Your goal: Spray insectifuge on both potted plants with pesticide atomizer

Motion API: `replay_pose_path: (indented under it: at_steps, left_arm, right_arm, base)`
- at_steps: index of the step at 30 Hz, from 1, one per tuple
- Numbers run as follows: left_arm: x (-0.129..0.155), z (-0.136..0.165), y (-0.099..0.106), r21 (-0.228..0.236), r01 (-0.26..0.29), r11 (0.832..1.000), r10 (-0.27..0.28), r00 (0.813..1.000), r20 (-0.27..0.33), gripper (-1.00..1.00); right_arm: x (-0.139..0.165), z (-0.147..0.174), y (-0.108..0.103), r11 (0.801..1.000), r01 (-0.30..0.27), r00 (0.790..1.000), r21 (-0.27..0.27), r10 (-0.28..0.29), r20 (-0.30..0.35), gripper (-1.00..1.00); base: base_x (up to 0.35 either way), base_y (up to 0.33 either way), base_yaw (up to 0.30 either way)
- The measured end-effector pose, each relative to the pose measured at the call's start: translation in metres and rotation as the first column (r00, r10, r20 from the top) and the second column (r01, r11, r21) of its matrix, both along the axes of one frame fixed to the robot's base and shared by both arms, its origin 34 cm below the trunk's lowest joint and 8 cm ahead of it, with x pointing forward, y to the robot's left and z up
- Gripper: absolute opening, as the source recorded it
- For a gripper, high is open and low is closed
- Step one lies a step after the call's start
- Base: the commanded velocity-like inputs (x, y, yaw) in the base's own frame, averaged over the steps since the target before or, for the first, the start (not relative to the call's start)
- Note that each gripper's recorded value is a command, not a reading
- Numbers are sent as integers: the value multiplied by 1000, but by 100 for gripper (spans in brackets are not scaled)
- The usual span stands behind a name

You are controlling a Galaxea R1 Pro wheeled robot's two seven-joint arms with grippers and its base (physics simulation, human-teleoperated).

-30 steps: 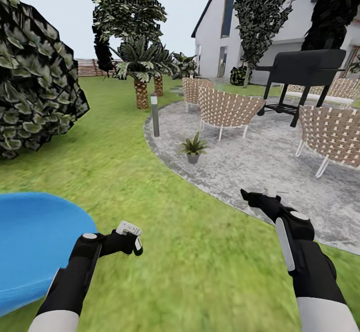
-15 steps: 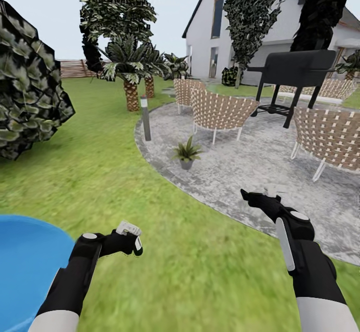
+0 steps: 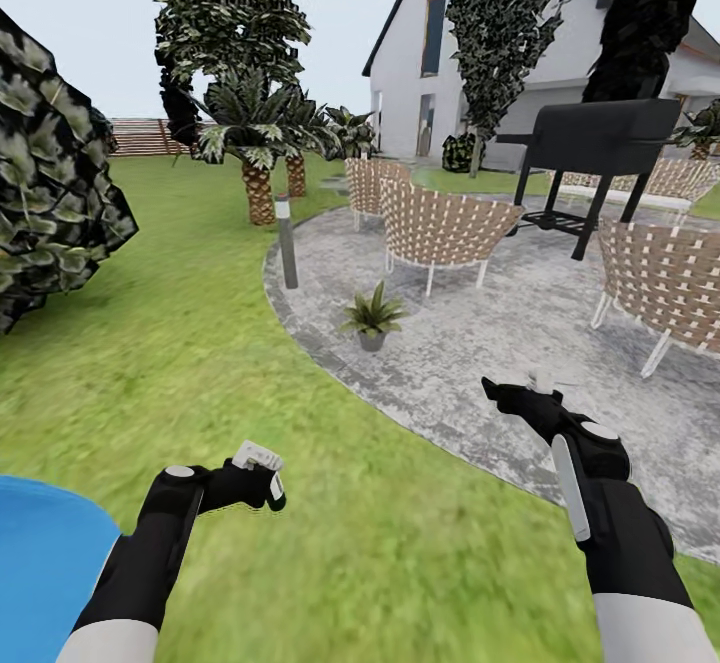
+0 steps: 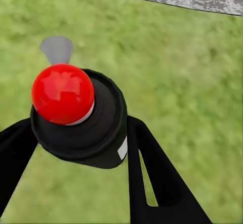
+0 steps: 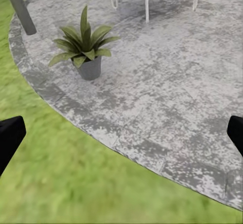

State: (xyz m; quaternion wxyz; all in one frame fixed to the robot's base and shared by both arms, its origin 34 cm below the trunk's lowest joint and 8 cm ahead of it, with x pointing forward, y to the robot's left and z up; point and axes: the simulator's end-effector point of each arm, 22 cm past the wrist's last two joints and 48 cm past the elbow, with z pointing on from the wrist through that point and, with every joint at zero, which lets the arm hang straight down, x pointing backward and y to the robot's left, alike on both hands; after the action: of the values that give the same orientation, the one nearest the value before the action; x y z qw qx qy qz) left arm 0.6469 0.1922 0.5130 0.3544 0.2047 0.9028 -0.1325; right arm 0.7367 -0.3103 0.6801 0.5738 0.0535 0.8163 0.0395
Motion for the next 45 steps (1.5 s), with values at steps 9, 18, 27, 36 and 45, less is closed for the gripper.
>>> replay_pose_path:
  at_steps: [9, 18, 27, 36, 45]
  left_arm:
    - [0, 0, 0, 0, 0, 1000, 0, 1000, 1, -100]
    - [0, 0, 0, 0, 0, 1000, 0, 1000, 0, -100]
    - [0, 0, 0, 0, 0, 1000, 0, 1000, 1, -100]
    - [0, 0, 0, 0, 0, 1000, 0, 1000, 0, -100]
    - [0, 0, 0, 0, 0, 1000, 0, 1000, 0, -100]
  right_arm:
    - [0, 0, 0, 1000, 0, 1000, 0, 0, 0, 100]
    - [0, 0, 0, 1000, 0, 1000, 0, 0, 0, 100]
    - [0, 0, 0, 1000, 0, 1000, 0, 0, 0, 100]
    - [0, 0, 0, 1000, 0, 1000, 0, 0, 0, 100]
    - [0, 0, 0, 1000, 0, 1000, 0, 0, 0, 100]
  base:
    - [346, 0, 0]
    - [346, 0, 0]
    - [346, 0, -9]
    - [346, 0, -209]
    - [346, 0, -241]
